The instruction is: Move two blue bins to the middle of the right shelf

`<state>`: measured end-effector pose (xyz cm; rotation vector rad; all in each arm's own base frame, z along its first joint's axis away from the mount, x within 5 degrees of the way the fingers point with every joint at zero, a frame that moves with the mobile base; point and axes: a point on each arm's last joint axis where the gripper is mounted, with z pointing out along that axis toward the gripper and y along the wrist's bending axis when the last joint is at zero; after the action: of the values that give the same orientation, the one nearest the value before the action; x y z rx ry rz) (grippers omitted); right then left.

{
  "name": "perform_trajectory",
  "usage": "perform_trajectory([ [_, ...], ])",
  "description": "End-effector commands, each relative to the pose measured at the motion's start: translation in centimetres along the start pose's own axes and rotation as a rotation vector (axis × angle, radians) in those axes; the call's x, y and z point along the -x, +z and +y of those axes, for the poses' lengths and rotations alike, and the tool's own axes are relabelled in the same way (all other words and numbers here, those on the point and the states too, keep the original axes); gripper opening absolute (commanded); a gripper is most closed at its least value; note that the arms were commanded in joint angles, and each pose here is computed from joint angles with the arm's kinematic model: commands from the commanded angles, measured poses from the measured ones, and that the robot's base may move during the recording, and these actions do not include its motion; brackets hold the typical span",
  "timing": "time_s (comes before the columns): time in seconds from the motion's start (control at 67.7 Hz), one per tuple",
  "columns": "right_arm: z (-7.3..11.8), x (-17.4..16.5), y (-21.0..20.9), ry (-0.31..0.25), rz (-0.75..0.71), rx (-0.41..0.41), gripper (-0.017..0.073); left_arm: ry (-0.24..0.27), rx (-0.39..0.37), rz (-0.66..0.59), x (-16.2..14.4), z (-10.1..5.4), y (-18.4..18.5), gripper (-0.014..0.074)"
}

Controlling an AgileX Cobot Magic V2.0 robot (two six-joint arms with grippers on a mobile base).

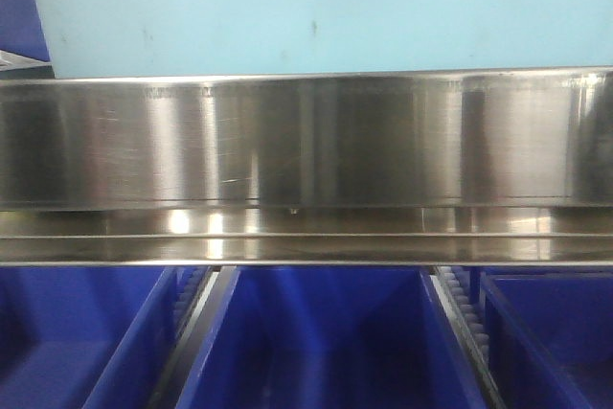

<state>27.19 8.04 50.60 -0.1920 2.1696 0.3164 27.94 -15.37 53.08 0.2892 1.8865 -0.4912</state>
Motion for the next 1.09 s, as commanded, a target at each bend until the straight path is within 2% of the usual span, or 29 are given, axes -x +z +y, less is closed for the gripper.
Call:
perform_trajectory([
  [0.0, -0.4, 0.0, -0.4, -0.034, 0.004, -0.031, -0.0152, -0.023, 0.008, 0.047, -0.1, 0.1, -1.4, -0.0111],
  [0.118, -0.5, -0.3, 0.1, -0.033, 0.047, -0.035, -0.0152, -0.02, 0.035, 0.157, -1.2, 0.4, -1.1, -0.0111],
  [0.251, -0.6, -0.7, 0.8, -0.031, 0.079, -0.038, -0.0152, 0.007, 0.056, 0.259, -2.3, 0.6, -0.6, -0.0111],
  [0.473, -0.7, -1.6, 2.1, -0.021, 0.115, -0.029, -0.0152, 0.029, 0.113, 0.362, -3.4, 1.2, 0.5, -0.0111],
  [0.635, -0.9, -2.5, 3.0, -0.016, 0.162, -0.032, -0.0152, 0.038, 0.128, 0.377, -3.7, 1.4, 1.2, -0.0111],
  [0.797, -0.7, -3.0, 3.8, 0.005, 0.182, -0.003, -0.0152, 0.074, 0.187, 0.38, -3.9, 2.1, 1.8, -0.0111],
  [1.078, -0.9, -3.2, 3.9, -0.001, 0.195, -0.016, -0.0152, 0.076, 0.163, 0.42, -4.7, 2.0, 2.5, -0.0111],
])
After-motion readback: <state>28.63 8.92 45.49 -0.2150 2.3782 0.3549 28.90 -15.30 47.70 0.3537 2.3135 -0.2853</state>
